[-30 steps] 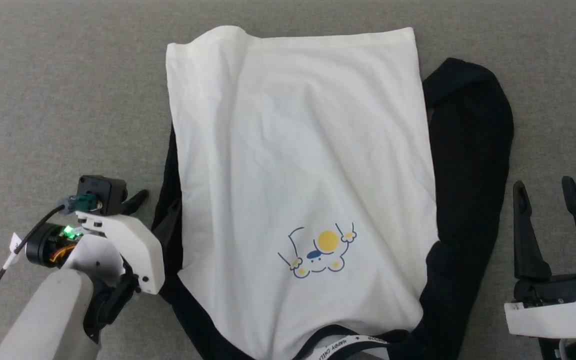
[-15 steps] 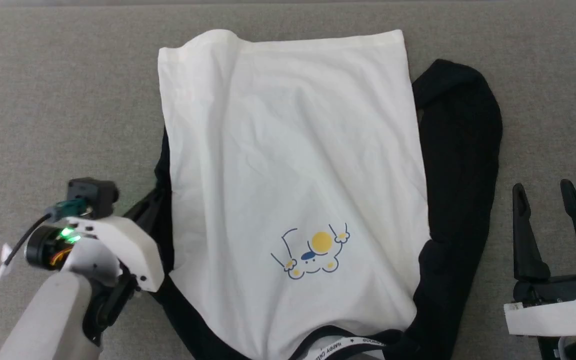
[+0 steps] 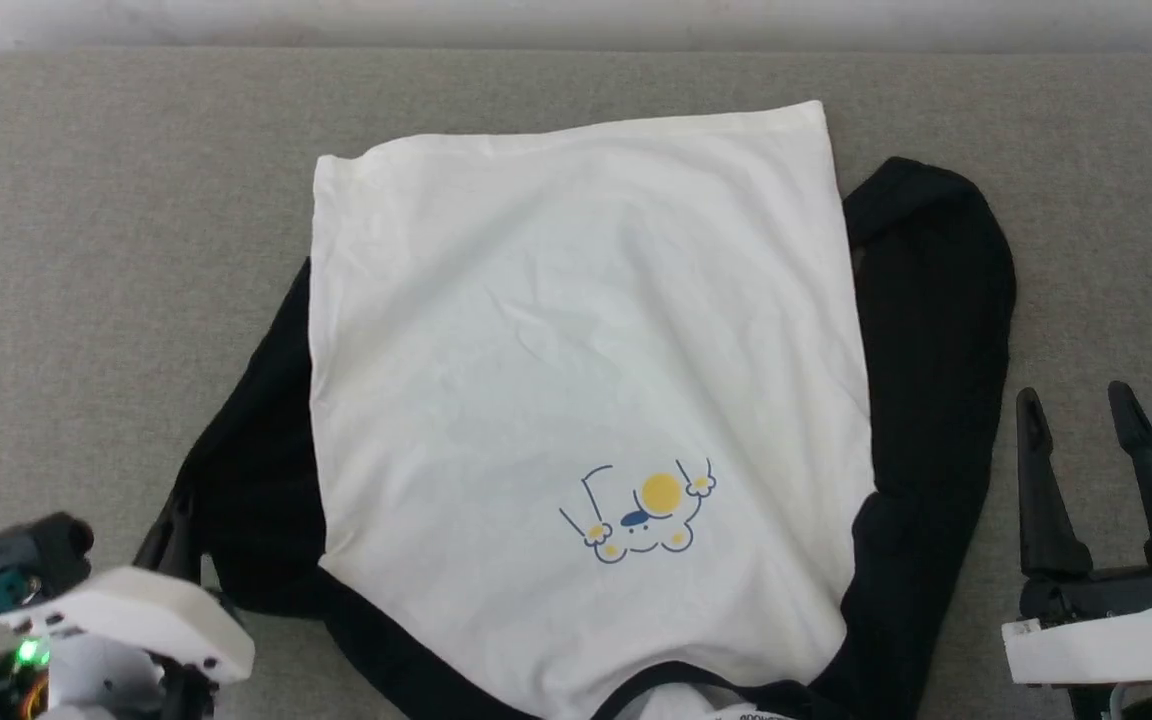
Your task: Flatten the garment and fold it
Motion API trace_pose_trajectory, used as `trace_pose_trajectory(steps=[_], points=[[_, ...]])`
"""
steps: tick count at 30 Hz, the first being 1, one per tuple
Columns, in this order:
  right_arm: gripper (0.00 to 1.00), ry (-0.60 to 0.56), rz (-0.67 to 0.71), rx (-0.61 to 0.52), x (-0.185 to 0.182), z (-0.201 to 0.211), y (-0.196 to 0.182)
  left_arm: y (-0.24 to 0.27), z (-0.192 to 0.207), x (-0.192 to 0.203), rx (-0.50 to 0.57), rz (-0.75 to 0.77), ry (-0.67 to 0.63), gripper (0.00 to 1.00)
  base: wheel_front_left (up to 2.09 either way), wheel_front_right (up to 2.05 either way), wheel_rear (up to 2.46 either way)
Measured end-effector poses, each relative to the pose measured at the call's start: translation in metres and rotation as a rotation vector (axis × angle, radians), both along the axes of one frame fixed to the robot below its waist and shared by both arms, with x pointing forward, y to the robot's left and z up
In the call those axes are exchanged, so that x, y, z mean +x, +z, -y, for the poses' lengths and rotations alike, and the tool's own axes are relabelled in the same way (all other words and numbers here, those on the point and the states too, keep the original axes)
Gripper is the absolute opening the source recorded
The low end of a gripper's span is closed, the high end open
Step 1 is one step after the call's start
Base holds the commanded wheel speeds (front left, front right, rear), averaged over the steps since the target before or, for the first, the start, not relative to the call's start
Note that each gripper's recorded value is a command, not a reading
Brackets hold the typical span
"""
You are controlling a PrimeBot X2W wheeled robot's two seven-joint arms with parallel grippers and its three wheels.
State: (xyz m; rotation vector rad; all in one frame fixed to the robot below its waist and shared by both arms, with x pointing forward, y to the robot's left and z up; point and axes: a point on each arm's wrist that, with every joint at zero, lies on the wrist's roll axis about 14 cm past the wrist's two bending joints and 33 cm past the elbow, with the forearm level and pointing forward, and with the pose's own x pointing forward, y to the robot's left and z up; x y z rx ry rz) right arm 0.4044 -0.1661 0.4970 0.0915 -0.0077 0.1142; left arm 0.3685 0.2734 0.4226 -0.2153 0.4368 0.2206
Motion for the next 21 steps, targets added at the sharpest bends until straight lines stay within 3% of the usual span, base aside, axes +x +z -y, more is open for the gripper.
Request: trace_pose_trajectory(steps=[10, 21], points=[[1.0, 0.023, 0.007, 0.008, 0.001, -0.008, 0.003, -0.026, -0.037, -0.059, -0.022, -0.091, 0.3, 0.0, 0.0, 0.0, 0.0], [1.0, 0.041, 0.006, 0.012, 0.001, -0.014, 0.002, -0.043, -0.036, -0.09, -0.057, -0.16, 0.385, 0.0, 0.0, 0.0, 0.0]])
